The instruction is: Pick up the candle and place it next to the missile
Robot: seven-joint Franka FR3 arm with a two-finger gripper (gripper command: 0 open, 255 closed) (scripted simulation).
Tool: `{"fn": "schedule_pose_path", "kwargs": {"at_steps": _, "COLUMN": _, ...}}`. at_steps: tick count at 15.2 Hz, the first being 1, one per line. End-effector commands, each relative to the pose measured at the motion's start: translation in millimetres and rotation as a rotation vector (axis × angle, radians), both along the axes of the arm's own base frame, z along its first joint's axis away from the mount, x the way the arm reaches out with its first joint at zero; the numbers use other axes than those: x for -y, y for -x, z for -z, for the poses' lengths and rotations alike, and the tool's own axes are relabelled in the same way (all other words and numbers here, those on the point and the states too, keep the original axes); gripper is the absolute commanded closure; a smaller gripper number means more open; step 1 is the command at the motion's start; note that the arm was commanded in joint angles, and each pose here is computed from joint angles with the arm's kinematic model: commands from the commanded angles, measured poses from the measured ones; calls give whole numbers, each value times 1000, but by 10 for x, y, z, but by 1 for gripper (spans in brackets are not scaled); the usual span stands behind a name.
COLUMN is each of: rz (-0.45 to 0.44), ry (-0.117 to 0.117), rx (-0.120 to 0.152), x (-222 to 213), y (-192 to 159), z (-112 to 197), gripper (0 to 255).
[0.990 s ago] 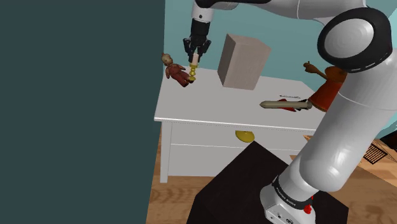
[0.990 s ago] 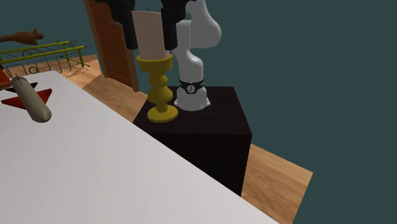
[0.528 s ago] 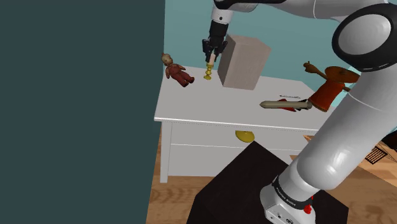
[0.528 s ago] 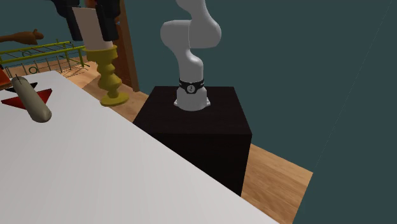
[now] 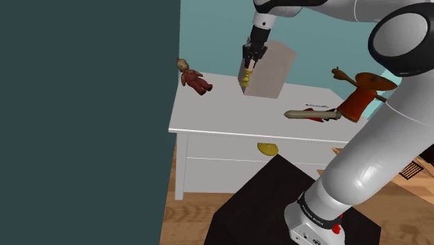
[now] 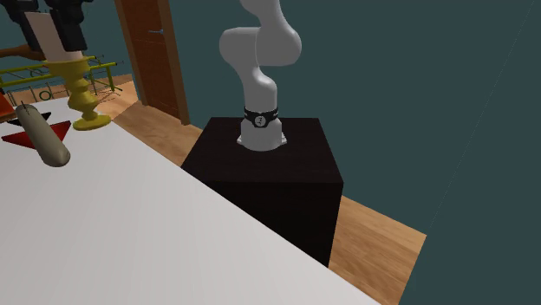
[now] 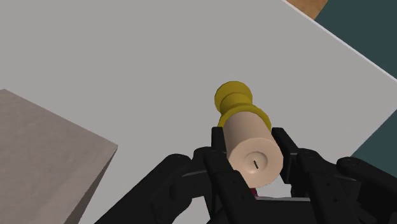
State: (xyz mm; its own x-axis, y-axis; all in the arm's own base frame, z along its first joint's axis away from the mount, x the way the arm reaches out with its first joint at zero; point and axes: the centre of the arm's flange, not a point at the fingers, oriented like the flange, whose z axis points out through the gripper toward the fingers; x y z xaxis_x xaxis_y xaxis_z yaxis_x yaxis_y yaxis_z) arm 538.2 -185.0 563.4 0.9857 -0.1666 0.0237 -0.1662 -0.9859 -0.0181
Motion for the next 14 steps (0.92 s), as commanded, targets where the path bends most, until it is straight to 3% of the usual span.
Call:
{"fn": "schedule_pose_path", "kwargs": {"at_steps": 1, "rz": -2, "ry": 0, "rx": 0, "x": 232, "y": 118, "z": -3, "gripper": 255}}
{"fn": "schedule_pose_path", "kwargs": {"at_steps": 14, "rz": -2, "ry": 0, "rx": 0, "x": 1818, "y": 773, "z": -12, "gripper": 255}}
